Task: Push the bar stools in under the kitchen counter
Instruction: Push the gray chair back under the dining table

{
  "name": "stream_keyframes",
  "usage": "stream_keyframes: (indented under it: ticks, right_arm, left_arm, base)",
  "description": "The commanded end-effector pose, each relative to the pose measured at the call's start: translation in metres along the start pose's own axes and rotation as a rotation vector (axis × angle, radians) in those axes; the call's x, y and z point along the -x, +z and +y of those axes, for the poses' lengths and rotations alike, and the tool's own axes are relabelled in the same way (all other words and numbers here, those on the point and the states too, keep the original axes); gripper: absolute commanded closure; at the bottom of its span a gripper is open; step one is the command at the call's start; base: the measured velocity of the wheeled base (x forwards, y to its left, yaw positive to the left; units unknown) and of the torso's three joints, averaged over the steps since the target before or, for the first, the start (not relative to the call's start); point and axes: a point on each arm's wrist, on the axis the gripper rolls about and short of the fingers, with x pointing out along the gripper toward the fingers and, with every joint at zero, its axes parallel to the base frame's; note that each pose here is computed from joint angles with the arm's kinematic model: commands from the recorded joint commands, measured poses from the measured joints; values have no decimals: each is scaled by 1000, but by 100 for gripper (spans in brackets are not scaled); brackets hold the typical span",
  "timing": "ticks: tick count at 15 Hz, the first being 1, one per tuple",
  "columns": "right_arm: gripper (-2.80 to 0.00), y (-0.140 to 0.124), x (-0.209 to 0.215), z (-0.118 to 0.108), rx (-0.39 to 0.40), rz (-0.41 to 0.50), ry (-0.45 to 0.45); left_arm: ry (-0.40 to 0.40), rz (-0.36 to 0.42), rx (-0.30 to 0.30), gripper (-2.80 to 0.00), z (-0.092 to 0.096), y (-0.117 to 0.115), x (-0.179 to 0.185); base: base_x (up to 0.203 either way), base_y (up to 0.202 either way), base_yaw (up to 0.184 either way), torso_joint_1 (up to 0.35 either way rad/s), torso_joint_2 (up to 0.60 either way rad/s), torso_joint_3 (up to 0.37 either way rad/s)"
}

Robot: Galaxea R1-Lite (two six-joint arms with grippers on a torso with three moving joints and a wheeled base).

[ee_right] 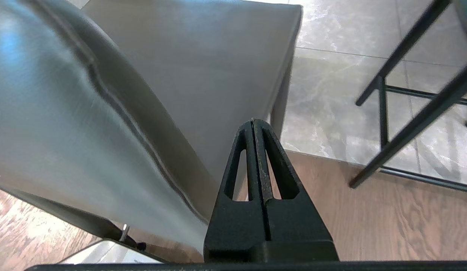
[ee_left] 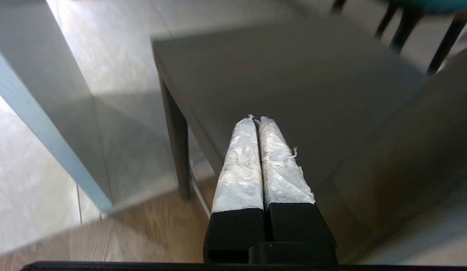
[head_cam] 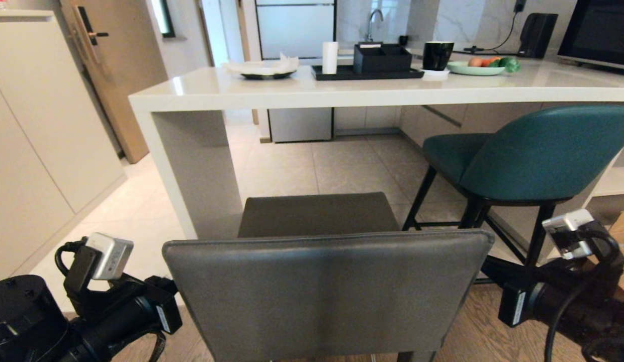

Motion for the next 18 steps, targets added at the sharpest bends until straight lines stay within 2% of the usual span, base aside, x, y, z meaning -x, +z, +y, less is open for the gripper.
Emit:
stream_keyframes:
  ticks: [1,4,8,11,15,18]
  right_arm:
    - [0,-8,-19,2,4,23,-7]
    - [0,-9,-26,1,-2,-5,-51]
    - [0,-11,-27,4,2,6,-39]
    - [0,-14,-35,8,8,28,-27]
    - [0,-10,-59,11,6,30,-30]
    - [0,-3,-83,13,4,9,-79]
  left_arm:
    - [6,119,6,0,1,-22,-4]
    - [13,114,8,0,1,-21,-4]
    - [-4,146,6,0,-2,-27,-7]
    - [-22,199,7,0,-6,-36,-12]
    - [-9,210,15,0,-6,-38,-14]
    - [-1,203,16,0,-4,-39,-26]
  base:
    - [0,0,0,0,0,0]
    - [0,0,0,0,0,0]
    - [0,0,0,0,0,0]
    - [0,0,0,0,0,0]
    - [0,0,0,0,0,0]
    - [0,0,0,0,0,0]
